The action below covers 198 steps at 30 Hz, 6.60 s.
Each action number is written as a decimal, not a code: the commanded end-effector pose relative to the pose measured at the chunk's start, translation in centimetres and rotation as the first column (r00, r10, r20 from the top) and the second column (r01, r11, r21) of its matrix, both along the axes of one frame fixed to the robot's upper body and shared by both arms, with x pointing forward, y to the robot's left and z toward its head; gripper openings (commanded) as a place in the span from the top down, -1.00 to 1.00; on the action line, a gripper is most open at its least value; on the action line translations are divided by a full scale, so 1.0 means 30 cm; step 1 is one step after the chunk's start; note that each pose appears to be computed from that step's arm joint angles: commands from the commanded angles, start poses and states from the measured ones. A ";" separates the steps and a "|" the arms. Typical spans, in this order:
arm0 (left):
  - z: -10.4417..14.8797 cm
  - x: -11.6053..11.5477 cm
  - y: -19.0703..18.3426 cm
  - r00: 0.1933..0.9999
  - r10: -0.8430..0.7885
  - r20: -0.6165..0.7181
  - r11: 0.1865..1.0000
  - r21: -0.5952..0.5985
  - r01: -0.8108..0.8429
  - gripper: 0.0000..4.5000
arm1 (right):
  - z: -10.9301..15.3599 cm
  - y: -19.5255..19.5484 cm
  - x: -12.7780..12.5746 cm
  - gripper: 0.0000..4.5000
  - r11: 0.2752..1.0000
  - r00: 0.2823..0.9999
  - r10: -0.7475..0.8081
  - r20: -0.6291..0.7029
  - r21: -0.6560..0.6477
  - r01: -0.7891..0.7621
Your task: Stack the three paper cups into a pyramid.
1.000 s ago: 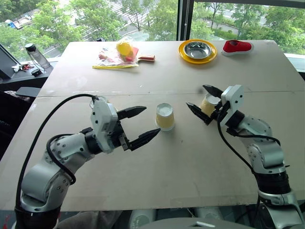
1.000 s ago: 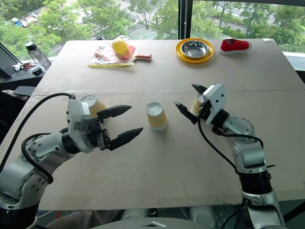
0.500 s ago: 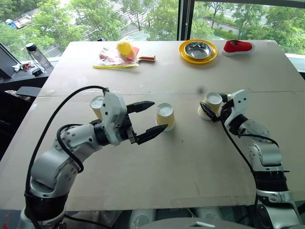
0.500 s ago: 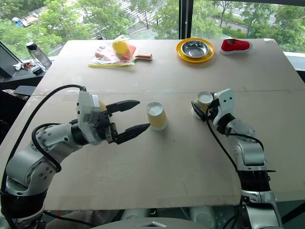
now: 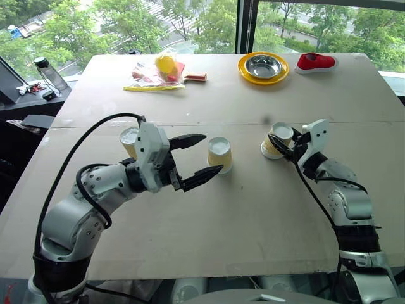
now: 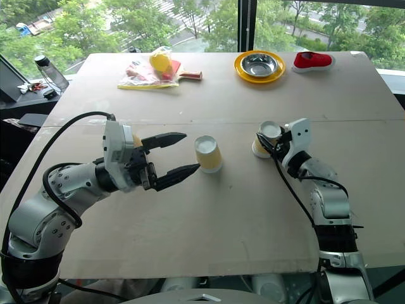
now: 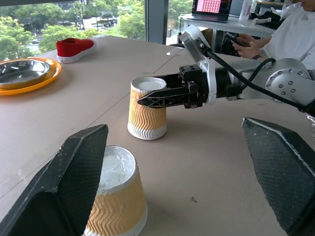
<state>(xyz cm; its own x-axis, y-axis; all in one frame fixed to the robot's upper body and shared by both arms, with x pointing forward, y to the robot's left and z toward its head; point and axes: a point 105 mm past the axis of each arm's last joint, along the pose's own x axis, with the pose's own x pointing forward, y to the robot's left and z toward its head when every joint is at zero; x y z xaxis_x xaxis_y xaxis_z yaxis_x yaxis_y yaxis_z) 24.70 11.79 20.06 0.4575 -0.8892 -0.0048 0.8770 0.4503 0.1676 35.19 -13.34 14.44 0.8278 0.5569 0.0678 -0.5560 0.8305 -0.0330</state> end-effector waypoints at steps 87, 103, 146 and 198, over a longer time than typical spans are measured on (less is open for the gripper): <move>-0.176 0.274 0.460 0.601 0.790 0.123 0.613 -0.196 -0.766 -1.00 | 0.302 -0.052 -0.464 -0.97 0.814 0.780 0.529 0.334 0.061 -0.578; -0.174 0.298 0.431 0.618 0.779 0.106 0.625 -0.215 -0.751 -0.03 | 0.238 -0.093 -0.447 -1.00 0.830 0.810 0.525 0.262 0.053 -0.555; 0.117 0.299 -0.154 0.955 -0.241 0.171 0.967 -0.045 0.251 0.02 | 0.174 -0.405 -0.607 -1.00 0.935 0.907 0.328 0.264 0.049 -0.352; -0.193 0.035 0.225 0.952 0.293 -0.090 0.954 0.087 -0.286 -0.96 | -0.098 -0.382 -0.483 -1.00 0.957 0.953 0.281 0.111 0.040 -0.287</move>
